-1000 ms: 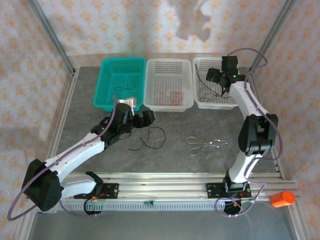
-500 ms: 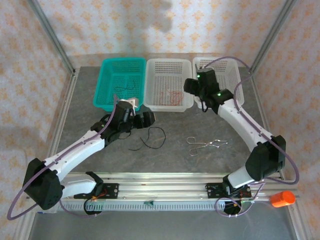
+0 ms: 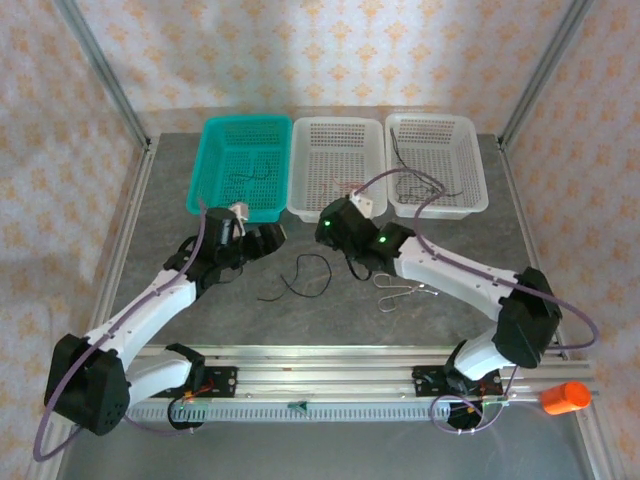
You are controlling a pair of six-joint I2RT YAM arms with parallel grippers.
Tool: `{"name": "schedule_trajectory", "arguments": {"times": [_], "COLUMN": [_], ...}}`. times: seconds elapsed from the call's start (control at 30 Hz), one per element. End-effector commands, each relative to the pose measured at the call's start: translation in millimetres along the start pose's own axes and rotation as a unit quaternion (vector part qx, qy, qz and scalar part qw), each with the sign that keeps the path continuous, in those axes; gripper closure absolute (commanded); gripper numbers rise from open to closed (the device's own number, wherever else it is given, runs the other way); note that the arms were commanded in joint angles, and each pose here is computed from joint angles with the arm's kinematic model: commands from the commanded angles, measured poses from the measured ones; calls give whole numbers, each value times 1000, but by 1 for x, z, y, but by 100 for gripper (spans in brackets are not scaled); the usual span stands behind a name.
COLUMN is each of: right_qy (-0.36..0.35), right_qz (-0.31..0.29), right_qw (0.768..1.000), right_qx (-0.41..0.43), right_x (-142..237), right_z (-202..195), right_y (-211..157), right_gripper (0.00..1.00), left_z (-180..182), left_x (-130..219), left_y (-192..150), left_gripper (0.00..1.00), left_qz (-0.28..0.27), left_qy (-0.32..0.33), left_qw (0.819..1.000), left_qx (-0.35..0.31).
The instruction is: Untangle the cables
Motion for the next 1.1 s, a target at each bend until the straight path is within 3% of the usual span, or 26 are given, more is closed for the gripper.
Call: {"name": "schedule_trajectory", "arguments": {"times": [0.0, 0.23, 0.5, 1.07], "right_qy": [-11, -24, -44, -71], "right_qz": [25, 90, 118, 153], "right_qw": [999, 996, 992, 983], "right_qx": [-18, 10, 30, 72], "right_x": [-19, -53, -74, -105], "right_z": [8, 20, 17, 18], "right_y": [-25, -71, -91, -112], "right_gripper": [38, 38, 39, 62], "left_z": [0, 29, 42, 44], "left_x": [11, 25, 33, 33], "left_y": [12, 14, 15, 17], "left_gripper": [14, 15, 16, 15], "left_qz": [-26, -47, -53, -50], "left_qy": [-42, -68, -54, -40], "left_qw": [998, 989, 989, 991], "left_qx": [41, 121, 128, 116]}}
Point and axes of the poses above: each hand's point on the last joint's axis, 136 mm out from that joint toward the fingers, its own x axis back along the fingers, its own z axis along the line the jaws close on, y = z × x, the point moved 1 cm from there along x, back along the fingers, and after that the axes turned 9 degrees about -x, right-handed, at the moved point
